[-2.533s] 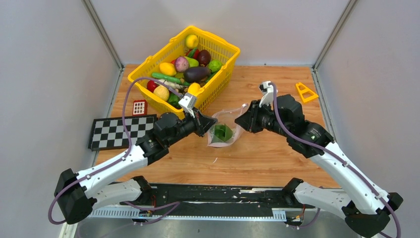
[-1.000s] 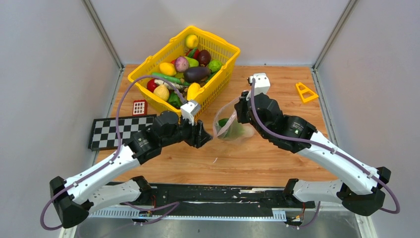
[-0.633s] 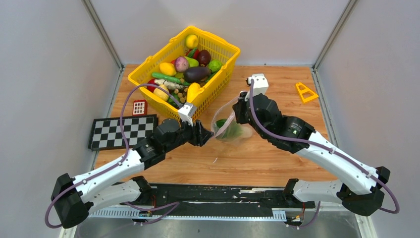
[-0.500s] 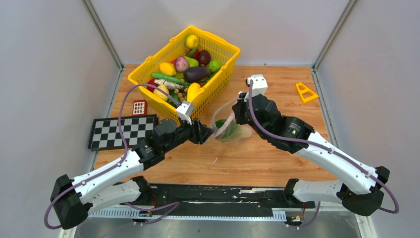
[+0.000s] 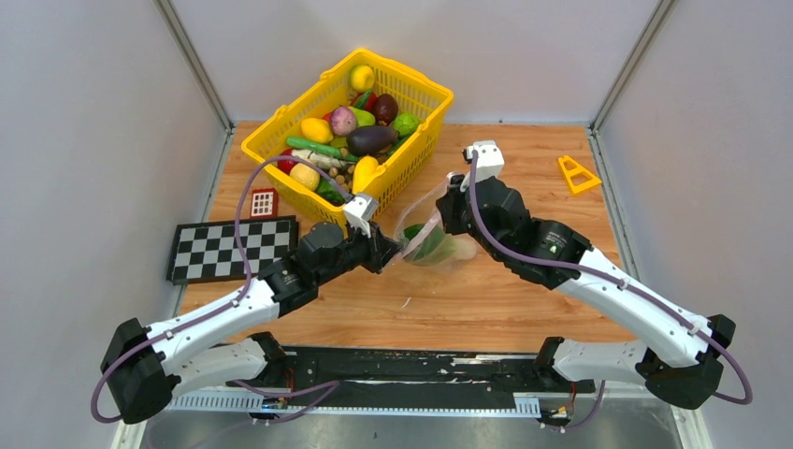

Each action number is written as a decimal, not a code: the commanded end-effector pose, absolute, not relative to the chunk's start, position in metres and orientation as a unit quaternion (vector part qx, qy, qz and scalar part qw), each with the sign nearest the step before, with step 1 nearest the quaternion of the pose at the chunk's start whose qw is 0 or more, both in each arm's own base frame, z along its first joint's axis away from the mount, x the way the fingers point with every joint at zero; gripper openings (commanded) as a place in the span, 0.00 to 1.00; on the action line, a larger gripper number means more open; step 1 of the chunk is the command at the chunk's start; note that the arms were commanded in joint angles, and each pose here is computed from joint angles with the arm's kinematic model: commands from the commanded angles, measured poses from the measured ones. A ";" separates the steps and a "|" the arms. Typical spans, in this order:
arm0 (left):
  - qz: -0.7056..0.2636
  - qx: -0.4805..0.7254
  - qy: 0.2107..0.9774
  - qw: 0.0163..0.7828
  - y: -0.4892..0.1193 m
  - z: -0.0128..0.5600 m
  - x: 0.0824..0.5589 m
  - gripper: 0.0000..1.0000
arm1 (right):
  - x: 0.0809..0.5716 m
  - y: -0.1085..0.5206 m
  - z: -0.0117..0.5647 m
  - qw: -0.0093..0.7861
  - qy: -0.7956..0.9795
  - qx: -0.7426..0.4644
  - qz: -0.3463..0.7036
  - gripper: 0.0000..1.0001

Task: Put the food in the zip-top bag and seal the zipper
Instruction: Adjust the zipper food storage bag at the center of the board.

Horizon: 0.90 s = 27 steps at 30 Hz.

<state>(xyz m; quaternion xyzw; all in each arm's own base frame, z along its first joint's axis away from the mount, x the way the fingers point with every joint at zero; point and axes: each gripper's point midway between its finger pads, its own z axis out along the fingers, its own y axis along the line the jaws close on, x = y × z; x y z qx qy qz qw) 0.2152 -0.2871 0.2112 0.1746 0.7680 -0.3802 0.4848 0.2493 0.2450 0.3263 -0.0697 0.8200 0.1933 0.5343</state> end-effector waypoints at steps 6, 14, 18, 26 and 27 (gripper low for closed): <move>-0.343 0.255 0.791 0.438 -0.285 0.240 0.201 0.00 | 0.253 0.239 0.344 0.559 0.801 -0.077 0.200 0.00; -0.265 0.308 0.836 0.369 -0.262 0.234 0.190 0.00 | 0.250 0.192 0.356 0.528 0.839 -0.125 0.050 0.00; -0.250 0.300 0.840 0.377 -0.256 0.241 0.193 0.00 | 0.243 0.179 0.371 0.532 0.836 -0.127 0.047 0.00; -0.361 0.314 0.786 0.393 -0.294 0.281 0.183 0.00 | 0.244 0.192 0.383 0.568 0.809 -0.097 0.112 0.00; -0.370 0.315 0.780 0.395 -0.298 0.285 0.182 0.07 | 0.247 0.191 0.384 0.574 0.806 -0.091 0.110 0.00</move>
